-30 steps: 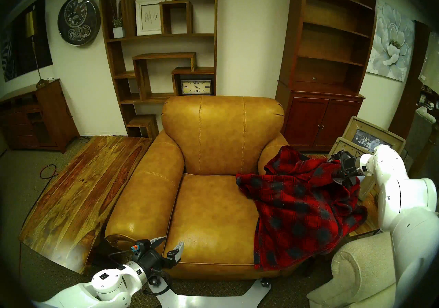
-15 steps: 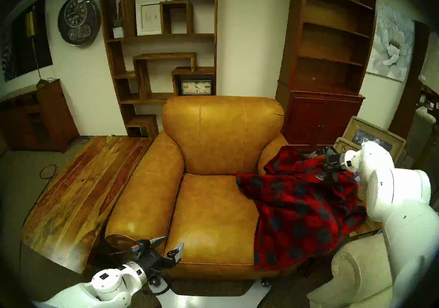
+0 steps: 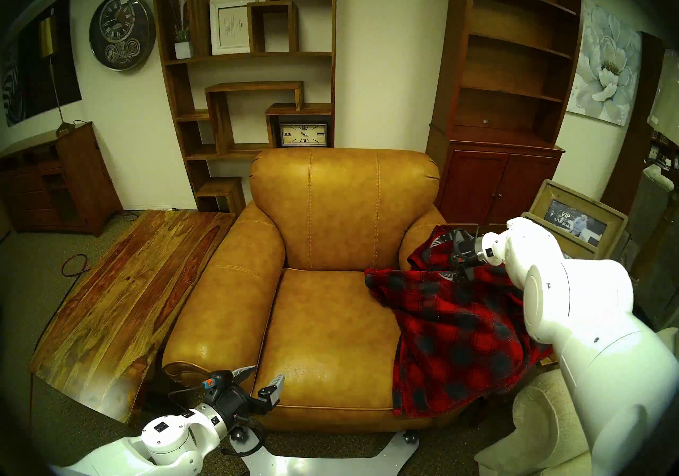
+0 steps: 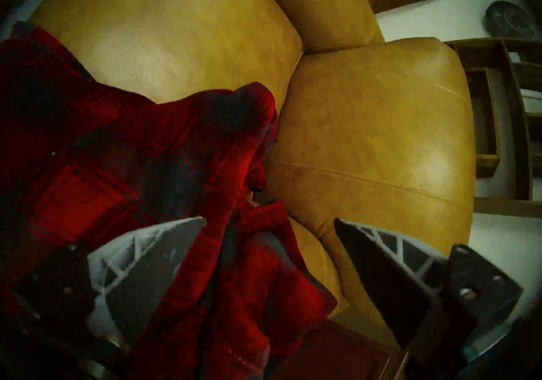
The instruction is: Move the blanket from sofa and drape it over the sofa arm
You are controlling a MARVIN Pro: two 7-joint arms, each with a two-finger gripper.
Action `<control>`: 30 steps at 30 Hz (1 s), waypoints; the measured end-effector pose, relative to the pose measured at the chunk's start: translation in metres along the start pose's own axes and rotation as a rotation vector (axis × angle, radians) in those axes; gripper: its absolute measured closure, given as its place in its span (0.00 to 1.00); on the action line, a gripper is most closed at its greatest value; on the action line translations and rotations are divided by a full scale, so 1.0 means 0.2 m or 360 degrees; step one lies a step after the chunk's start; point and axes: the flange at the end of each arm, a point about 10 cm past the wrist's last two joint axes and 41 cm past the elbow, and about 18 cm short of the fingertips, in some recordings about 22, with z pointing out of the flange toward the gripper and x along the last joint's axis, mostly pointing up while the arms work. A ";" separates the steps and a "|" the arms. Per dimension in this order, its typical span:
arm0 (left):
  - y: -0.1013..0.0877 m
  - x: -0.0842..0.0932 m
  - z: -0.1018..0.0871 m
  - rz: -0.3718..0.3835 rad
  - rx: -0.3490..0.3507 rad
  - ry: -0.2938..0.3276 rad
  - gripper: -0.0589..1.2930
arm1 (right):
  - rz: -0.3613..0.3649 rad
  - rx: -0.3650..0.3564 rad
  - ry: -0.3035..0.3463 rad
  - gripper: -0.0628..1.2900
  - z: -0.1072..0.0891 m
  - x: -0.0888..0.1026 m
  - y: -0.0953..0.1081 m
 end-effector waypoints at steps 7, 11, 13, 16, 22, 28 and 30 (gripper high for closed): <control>0.00 0.00 0.00 0.0000 0.0000 0.0000 0.02 | 0.0039 0.0086 -0.0053 0.05 0.18 0.14 -0.02; 0.00 0.00 0.00 0.0000 0.0000 0.0000 0.02 | 0.0064 0.0112 -0.0105 0.05 0.25 0.19 -0.01; 0.00 0.00 0.00 0.0000 0.0000 0.0000 0.02 | 0.0081 0.0122 -0.0142 0.05 0.28 0.21 0.00; 0.00 0.00 0.00 0.0000 0.0000 0.0000 0.02 | 0.0104 0.0134 -0.0184 0.05 0.31 0.24 0.00; 0.00 0.00 0.00 0.0000 0.0001 -0.0001 0.02 | 0.0155 0.0164 -0.0247 0.05 0.38 0.29 -0.05; 0.00 0.00 0.00 0.0000 0.0003 -0.0002 0.02 | 0.0207 0.0185 -0.0289 0.05 0.45 0.34 -0.16; 0.00 0.00 0.00 0.0000 0.0003 -0.0002 0.02 | 0.0217 0.0192 -0.0302 0.05 0.47 0.34 -0.19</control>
